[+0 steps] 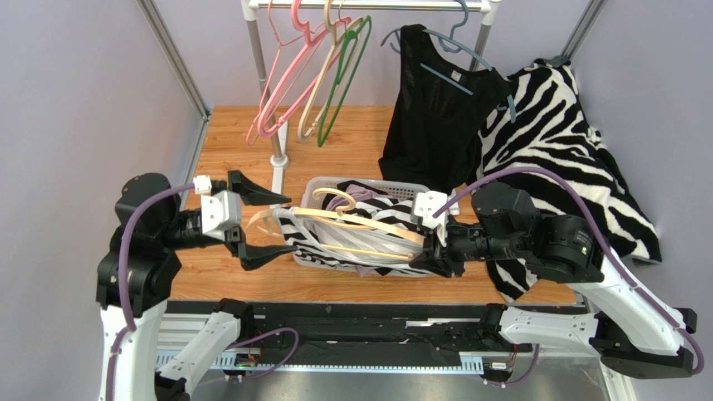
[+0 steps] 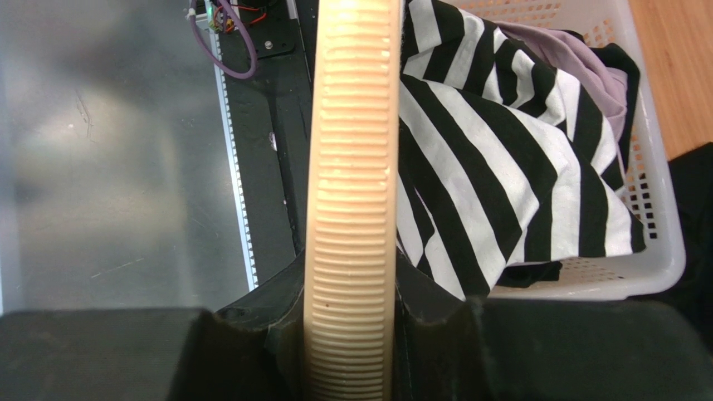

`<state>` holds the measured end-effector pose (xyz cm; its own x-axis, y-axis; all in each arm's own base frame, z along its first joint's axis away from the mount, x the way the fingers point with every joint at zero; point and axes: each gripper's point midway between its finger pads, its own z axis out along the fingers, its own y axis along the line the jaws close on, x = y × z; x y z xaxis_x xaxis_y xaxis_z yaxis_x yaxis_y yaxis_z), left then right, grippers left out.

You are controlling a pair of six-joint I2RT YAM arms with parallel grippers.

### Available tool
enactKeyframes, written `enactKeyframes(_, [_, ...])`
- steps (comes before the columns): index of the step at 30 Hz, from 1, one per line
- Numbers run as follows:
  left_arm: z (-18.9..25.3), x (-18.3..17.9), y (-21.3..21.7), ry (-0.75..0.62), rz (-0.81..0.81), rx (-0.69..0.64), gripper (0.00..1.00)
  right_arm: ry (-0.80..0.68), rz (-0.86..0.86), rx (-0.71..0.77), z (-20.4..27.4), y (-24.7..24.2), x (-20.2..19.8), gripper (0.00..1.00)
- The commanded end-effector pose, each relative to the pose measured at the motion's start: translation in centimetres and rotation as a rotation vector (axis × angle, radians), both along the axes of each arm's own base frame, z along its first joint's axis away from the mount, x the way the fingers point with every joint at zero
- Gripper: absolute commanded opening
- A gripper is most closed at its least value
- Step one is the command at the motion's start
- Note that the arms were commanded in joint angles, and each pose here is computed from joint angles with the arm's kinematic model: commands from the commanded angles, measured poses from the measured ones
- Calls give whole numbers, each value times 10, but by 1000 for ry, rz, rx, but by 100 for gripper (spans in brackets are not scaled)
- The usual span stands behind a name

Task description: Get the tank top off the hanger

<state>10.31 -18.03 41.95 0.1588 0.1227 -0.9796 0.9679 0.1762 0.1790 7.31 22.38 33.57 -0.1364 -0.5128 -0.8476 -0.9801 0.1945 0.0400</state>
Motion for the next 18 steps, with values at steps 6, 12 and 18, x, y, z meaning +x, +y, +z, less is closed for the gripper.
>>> enactKeyframes(6, [14, 14, 38, -201, 359, 2, 90, -102, -49, 125, 36, -24, -2, 0])
enactKeyframes(12, [9, 21, 35, -183, 354, -14, 87, -93, -34, 125, 33, -21, -4, 0])
enactKeyframes(18, [5, 28, 27, -140, 295, 13, 83, -83, -25, 113, 29, -20, -5, 0])
